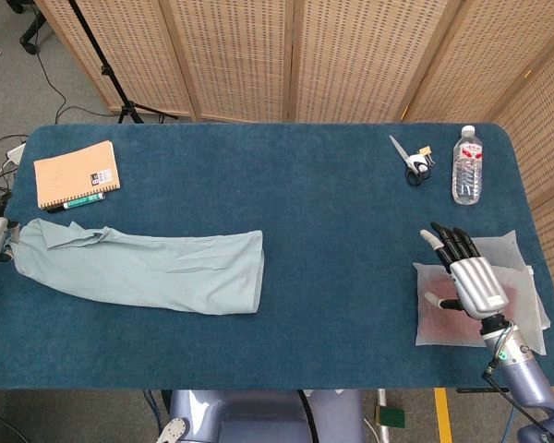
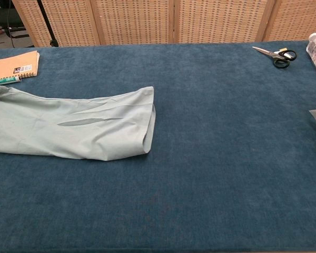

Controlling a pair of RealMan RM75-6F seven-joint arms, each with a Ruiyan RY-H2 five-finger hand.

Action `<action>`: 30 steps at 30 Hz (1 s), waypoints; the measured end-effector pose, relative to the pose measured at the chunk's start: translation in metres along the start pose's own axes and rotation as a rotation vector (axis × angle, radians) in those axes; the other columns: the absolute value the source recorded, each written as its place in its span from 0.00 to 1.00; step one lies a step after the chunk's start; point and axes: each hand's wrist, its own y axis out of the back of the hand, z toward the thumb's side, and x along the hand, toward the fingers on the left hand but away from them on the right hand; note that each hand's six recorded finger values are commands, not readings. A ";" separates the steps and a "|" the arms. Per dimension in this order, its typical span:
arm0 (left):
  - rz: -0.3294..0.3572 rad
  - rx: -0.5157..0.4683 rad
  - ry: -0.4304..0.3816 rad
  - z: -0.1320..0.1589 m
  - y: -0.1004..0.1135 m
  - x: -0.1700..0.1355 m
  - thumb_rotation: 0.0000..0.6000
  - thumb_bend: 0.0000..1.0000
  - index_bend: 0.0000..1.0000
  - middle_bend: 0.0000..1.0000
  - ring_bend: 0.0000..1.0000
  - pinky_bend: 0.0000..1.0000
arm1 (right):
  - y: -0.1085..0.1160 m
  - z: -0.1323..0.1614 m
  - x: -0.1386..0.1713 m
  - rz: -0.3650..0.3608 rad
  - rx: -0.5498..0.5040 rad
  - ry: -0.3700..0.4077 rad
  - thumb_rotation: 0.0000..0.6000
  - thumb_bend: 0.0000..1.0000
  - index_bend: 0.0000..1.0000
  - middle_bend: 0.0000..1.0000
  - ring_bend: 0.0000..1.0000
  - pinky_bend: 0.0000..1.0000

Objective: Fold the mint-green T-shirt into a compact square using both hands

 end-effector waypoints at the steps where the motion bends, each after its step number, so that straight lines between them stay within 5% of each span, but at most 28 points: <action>1: -0.001 -0.009 0.016 -0.004 0.001 0.000 1.00 0.69 0.75 0.00 0.00 0.00 | 0.000 0.000 0.000 0.000 0.000 0.000 1.00 0.00 0.00 0.00 0.00 0.00; 7: 0.028 -0.083 0.044 -0.012 0.008 0.000 1.00 0.69 0.75 0.00 0.00 0.00 | 0.001 0.000 0.000 -0.001 -0.002 -0.001 1.00 0.00 0.00 0.00 0.00 0.00; 13: 0.120 -0.142 -0.031 0.001 0.025 -0.003 1.00 0.69 0.75 0.00 0.00 0.00 | 0.001 0.001 0.001 -0.001 -0.005 0.004 1.00 0.00 0.00 0.00 0.00 0.00; 23: 0.358 -0.198 -0.336 0.059 0.069 -0.026 1.00 0.69 0.75 0.00 0.00 0.00 | 0.004 0.004 0.003 -0.006 -0.014 0.014 1.00 0.00 0.00 0.00 0.00 0.00; 30: 0.429 -0.142 -0.552 0.127 0.078 -0.033 1.00 0.69 0.75 0.00 0.00 0.00 | 0.006 0.006 0.005 -0.008 -0.024 0.021 1.00 0.00 0.00 0.00 0.00 0.00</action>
